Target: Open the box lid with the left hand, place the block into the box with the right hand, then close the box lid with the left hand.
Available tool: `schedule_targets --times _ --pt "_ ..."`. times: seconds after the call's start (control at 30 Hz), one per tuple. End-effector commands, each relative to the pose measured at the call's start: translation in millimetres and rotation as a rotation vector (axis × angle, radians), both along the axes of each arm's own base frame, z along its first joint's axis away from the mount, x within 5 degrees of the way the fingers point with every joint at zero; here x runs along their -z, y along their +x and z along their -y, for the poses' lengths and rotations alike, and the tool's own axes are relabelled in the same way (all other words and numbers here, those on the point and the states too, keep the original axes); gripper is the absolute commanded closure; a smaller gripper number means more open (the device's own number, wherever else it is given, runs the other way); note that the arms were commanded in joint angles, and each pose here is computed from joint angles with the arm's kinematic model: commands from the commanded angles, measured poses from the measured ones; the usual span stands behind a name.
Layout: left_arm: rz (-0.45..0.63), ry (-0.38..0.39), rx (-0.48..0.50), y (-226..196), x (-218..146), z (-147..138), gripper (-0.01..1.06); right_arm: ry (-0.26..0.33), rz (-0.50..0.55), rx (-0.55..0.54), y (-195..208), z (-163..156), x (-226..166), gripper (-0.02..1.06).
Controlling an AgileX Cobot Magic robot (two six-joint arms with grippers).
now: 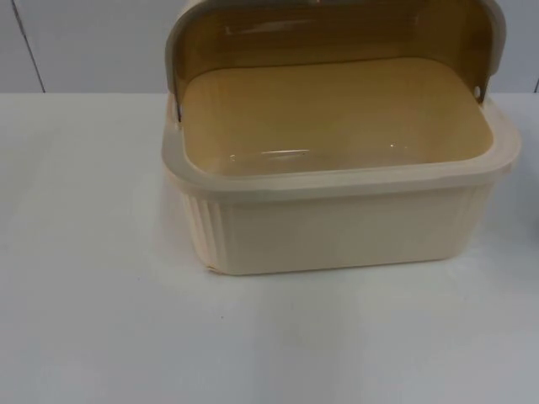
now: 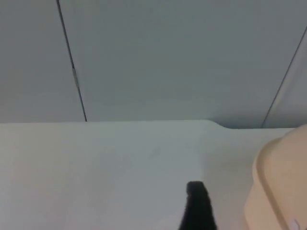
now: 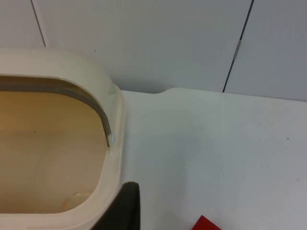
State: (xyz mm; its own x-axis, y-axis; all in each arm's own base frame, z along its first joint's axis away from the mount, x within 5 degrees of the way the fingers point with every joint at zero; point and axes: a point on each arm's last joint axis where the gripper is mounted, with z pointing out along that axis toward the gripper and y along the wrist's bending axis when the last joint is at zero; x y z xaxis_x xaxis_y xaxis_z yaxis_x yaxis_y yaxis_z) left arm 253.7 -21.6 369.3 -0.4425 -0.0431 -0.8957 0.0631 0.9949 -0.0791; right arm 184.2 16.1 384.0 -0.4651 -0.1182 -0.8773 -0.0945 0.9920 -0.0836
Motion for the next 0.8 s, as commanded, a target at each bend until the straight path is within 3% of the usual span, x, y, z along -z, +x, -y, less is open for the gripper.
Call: schedule_targets --times 0.0,0.13,0.7,0.77 --pt "0.017 -0.006 -0.005 -2.0 -3.6 -0.7 0.52 0.008 0.012 -0.001 -1.5 -0.3 -2.7 0.00" --pt "0.007 -0.019 -0.004 -5.9 -4.9 -0.4 0.61 0.036 0.025 0.024 -0.2 0.8 -3.6 0.00" --pt "0.051 0.001 -0.005 -18.7 -16.3 -2.3 0.61 0.053 -0.036 0.044 25.9 -1.7 12.5 0.00" --pt "0.048 -0.006 -0.005 -18.8 -16.1 -2.0 0.54 0.056 -0.034 0.046 25.4 -1.6 12.1 0.00"
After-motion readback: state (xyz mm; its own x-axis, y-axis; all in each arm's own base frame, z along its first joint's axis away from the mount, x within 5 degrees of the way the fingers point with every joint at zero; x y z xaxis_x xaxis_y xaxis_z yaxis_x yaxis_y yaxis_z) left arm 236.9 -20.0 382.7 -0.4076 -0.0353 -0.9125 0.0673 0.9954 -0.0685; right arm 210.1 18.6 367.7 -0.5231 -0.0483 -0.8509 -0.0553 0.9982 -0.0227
